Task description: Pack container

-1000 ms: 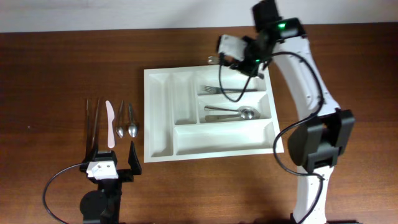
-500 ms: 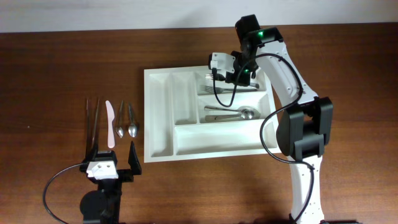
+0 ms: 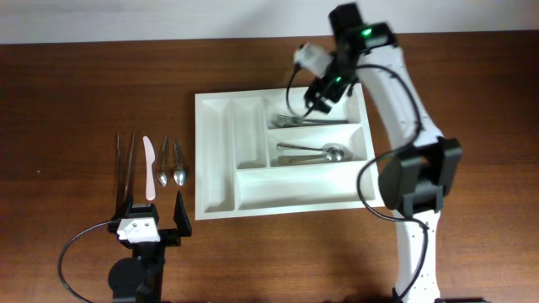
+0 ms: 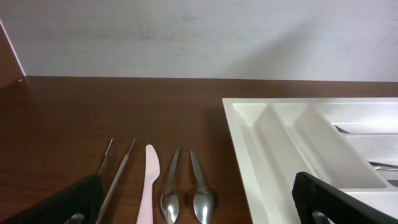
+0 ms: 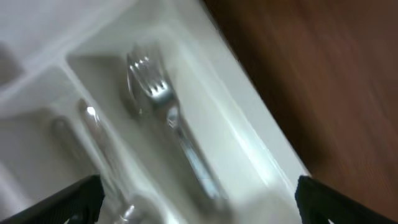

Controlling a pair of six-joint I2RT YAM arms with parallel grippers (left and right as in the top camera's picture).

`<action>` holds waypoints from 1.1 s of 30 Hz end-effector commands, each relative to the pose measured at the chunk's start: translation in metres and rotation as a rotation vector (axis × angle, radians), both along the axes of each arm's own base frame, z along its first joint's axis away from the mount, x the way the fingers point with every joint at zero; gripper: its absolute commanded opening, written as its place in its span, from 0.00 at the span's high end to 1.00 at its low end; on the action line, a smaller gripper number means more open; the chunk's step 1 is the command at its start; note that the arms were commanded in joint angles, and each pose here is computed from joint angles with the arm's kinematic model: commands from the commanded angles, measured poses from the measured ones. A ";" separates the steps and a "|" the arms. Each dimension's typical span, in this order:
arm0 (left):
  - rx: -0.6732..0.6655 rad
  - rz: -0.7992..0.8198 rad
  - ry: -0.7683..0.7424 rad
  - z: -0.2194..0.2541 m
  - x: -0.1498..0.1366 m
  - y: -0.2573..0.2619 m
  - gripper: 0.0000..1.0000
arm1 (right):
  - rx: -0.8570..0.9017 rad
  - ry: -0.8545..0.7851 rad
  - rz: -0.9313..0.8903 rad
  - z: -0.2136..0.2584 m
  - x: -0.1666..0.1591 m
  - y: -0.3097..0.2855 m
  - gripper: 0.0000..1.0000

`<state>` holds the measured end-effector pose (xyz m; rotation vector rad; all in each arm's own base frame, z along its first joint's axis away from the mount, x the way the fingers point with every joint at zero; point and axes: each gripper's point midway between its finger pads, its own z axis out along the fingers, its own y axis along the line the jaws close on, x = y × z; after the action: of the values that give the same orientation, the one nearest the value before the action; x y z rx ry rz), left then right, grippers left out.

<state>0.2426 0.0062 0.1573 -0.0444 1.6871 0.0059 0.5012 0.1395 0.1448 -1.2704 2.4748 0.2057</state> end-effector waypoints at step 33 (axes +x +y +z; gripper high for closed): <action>-0.002 0.030 -0.001 -0.002 0.000 0.005 0.01 | 0.229 -0.377 -0.890 0.280 -0.133 -0.198 0.01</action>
<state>0.2426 0.0070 0.1572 -0.0481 1.6874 0.0101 0.3685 -0.0565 0.4280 -0.0580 2.3240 0.0066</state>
